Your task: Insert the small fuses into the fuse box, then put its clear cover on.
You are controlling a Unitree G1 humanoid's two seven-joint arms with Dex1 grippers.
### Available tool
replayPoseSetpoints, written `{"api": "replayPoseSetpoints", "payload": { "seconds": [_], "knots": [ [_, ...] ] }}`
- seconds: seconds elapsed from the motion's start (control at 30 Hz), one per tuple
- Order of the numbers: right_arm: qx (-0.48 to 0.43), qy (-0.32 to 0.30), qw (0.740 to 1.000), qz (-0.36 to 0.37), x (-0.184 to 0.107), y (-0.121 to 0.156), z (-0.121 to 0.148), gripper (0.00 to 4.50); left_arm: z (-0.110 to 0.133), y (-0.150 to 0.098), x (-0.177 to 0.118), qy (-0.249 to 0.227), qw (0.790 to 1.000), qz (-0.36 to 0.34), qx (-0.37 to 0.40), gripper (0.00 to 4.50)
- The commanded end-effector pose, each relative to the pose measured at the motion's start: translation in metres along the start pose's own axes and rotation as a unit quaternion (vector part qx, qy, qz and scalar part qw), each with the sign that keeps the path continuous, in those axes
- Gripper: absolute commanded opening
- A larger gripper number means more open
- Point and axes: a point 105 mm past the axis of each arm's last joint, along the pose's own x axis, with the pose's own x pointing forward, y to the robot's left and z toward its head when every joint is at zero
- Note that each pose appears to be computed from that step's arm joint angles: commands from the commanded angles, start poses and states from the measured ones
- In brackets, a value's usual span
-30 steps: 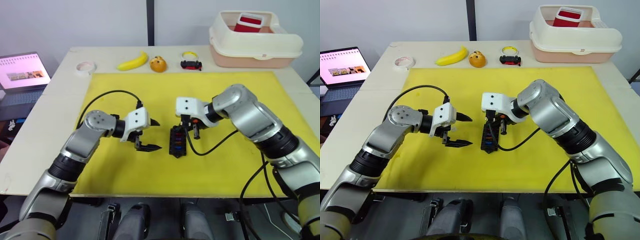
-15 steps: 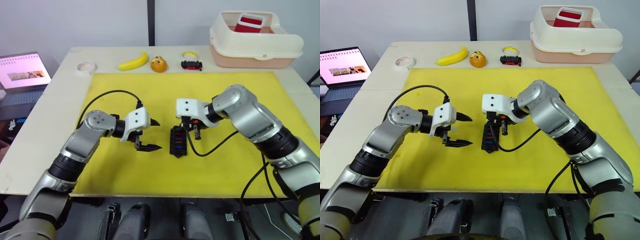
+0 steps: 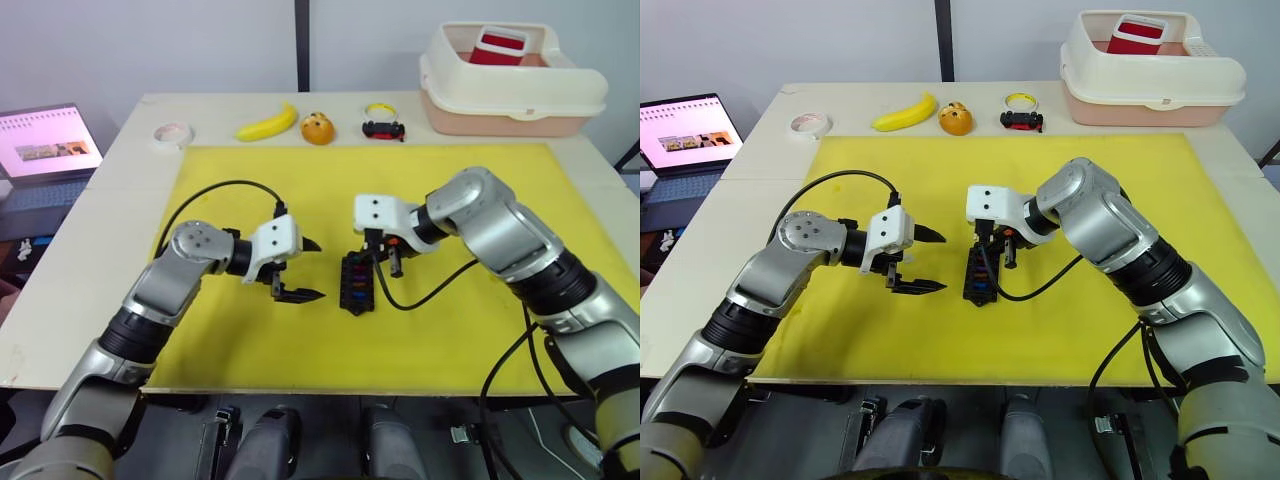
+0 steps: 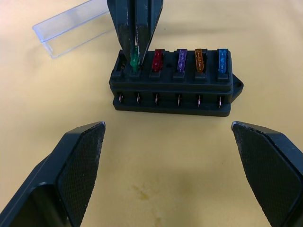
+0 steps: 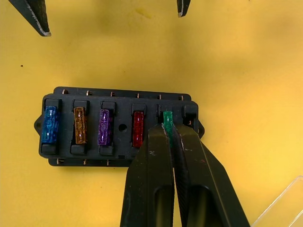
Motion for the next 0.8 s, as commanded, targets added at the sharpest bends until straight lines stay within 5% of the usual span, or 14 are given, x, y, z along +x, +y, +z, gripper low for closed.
{"api": "replayPoseSetpoints", "payload": {
  "seconds": [0.03, 0.47, 0.67, 0.8],
  "knots": [
    [-0.009, 0.004, 1.0, -0.02, -0.0076, -0.0067, 0.0026, 0.06, 0.0086, 0.0036, -0.0016, -0.007, 1.0, 0.005, 0.022, 4.5],
    [-0.021, -0.002, 0.999, -0.027, -0.0118, -0.0062, 0.0085, 0.06, 0.0086, 0.0032, -0.0007, -0.009, 1.0, 0.005, 0.021, 4.5],
    [-0.023, -0.002, 0.999, -0.028, -0.0122, -0.0056, 0.0089, 2.39, 0.0082, 0.0024, -0.0008, -0.008, 1.0, 0.005, 0.021, 4.5],
    [-0.025, -0.003, 0.999, -0.031, -0.013, -0.0063, 0.0096, 2.39, 0.0081, 0.0027, -0.0008, -0.008, 1.0, 0.004, 0.02, 4.5]
  ]
}}
